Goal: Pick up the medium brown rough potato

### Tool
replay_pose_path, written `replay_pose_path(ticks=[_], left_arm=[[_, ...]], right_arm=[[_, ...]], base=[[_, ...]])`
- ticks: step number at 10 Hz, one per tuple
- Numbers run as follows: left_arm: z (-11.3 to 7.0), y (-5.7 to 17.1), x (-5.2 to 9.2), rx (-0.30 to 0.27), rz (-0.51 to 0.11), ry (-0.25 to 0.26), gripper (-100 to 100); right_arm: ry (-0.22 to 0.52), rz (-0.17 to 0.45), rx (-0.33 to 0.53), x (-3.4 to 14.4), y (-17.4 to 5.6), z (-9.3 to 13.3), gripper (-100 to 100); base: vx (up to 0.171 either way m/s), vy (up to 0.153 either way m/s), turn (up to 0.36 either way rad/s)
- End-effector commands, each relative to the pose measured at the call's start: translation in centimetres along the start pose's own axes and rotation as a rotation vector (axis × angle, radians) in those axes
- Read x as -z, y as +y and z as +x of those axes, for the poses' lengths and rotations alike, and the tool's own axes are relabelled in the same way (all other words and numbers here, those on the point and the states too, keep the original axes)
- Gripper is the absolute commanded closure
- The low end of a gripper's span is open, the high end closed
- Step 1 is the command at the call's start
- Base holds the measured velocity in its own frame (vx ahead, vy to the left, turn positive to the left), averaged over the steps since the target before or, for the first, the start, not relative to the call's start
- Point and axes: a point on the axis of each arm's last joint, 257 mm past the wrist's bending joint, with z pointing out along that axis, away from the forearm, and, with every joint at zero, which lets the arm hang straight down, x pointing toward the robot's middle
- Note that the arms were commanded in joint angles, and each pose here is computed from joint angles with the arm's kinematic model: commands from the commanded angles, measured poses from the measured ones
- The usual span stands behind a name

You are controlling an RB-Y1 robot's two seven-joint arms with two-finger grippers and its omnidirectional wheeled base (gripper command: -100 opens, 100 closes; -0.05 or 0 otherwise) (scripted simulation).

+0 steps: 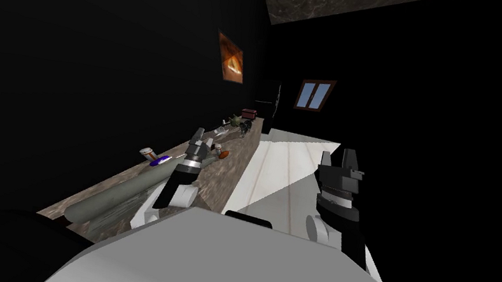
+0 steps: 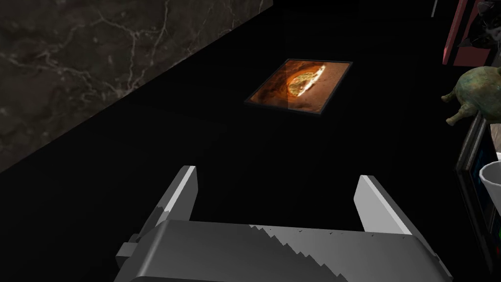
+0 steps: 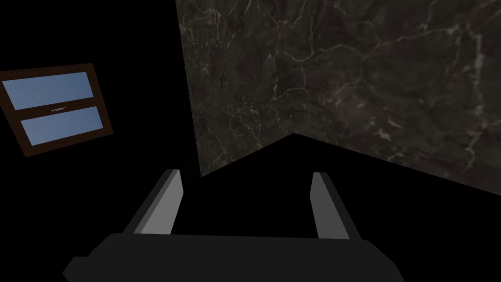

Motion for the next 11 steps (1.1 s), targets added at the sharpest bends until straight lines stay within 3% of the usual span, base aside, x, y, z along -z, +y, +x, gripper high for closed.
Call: replay_pose_path(ticks=[1,11], left_arm=[[-0.4,1.0,0.0,0.015,-0.044,-0.005,-100],[-2.1,5.2,0.6,0.074,-0.244,-0.034,-100]], right_arm=[[0.0,0.0,0.0,0.0,0.0,0.0,0],[0.0,0.0,0.0,0.0,0.0,0.0,0]], base=[[0.002,-0.043,-0.01],[0.001,-0.043,-0.003]])
